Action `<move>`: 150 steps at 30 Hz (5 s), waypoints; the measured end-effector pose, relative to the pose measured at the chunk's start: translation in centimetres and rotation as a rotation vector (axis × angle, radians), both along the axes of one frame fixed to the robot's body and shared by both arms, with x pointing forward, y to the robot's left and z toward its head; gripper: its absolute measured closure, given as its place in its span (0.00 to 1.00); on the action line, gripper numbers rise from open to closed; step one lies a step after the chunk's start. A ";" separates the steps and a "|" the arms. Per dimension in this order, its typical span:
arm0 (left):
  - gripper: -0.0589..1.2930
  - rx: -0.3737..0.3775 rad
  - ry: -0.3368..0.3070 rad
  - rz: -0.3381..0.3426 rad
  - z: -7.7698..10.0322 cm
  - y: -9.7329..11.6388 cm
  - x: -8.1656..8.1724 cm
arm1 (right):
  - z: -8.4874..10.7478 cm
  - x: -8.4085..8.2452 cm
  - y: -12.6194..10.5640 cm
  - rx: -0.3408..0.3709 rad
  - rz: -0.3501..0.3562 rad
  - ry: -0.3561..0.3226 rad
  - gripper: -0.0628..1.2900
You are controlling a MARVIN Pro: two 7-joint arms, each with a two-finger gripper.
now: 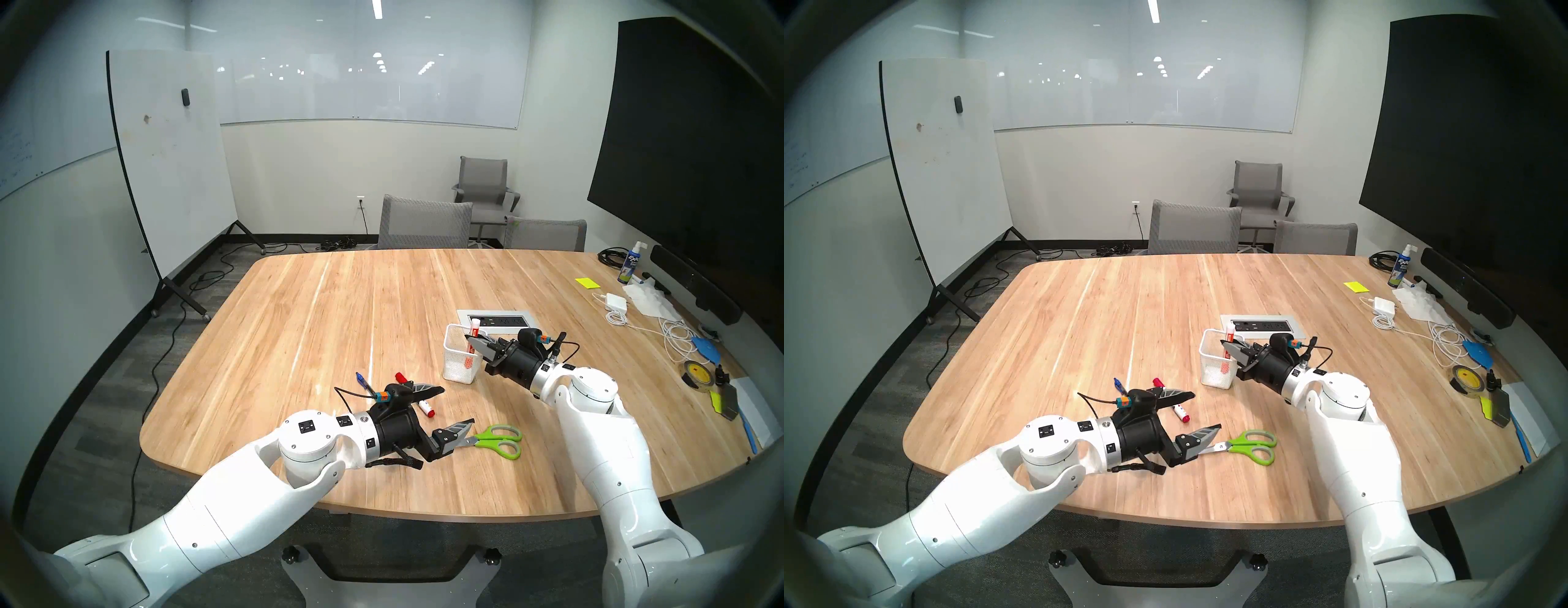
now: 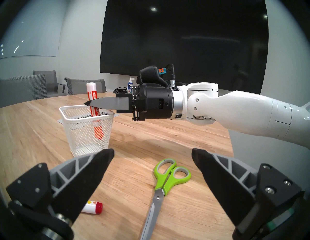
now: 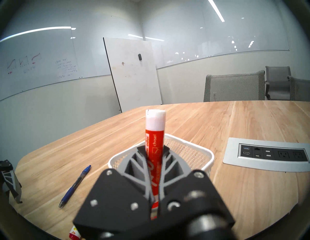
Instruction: Place the pen, the marker, and the scissors into the pen holder
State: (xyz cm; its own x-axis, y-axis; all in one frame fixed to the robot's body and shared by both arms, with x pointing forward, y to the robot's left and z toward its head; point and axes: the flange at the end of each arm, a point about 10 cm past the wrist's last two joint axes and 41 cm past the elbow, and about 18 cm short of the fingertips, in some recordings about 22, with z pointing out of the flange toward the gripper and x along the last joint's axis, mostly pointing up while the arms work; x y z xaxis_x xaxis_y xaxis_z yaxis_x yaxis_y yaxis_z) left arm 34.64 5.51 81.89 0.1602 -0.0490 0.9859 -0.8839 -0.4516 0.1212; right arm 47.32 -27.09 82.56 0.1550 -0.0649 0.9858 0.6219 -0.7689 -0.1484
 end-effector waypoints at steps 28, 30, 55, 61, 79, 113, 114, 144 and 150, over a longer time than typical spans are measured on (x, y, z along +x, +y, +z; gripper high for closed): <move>0.03 -0.012 -0.007 0.003 -0.1 0.0 -0.1 | 0.7 -0.4 -0.3 0.021 0.028 0.013 0.75; 0.03 -0.013 -0.007 0.004 -0.1 0.0 -0.1 | 0.9 -0.5 -0.3 0.024 0.034 0.013 0.75; 0.03 -0.015 -0.011 0.005 0.0 0.1 -0.2 | 1.7 -1.0 -0.6 0.029 0.068 0.003 0.33; 0.03 -0.016 -0.011 0.005 0.1 0.1 -0.2 | 2.0 -1.2 -0.6 0.033 0.073 -0.005 0.10; 0.03 -0.015 -0.012 0.013 0.0 0.2 -0.2 | 3.9 -3.1 -2.4 0.048 0.112 0.007 0.10; 0.03 0.123 -0.133 0.144 2.8 4.7 -2.1 | 5.6 -8.1 -8.1 -0.067 0.274 0.088 0.21; 0.03 0.124 -0.136 0.151 2.9 5.0 -2.1 | 5.6 -8.1 -8.3 -0.070 0.277 0.092 0.21; 0.03 0.195 -0.150 0.253 3.2 9.9 -2.9 | 3.8 -9.8 -12.6 -0.225 0.512 0.127 0.08; 0.03 0.232 -0.154 0.253 3.2 9.7 -2.6 | 3.3 -10.0 -12.7 -0.260 0.551 0.123 0.08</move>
State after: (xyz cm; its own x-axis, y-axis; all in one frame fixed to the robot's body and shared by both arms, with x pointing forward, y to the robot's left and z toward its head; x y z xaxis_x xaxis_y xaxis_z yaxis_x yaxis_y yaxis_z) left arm 31.99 15.24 85.06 0.0468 -0.2515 0.9667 -0.7408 -0.6579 -0.1353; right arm 37.31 -39.78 85.91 0.2112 0.2967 0.9313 0.9277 -0.3609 -0.0954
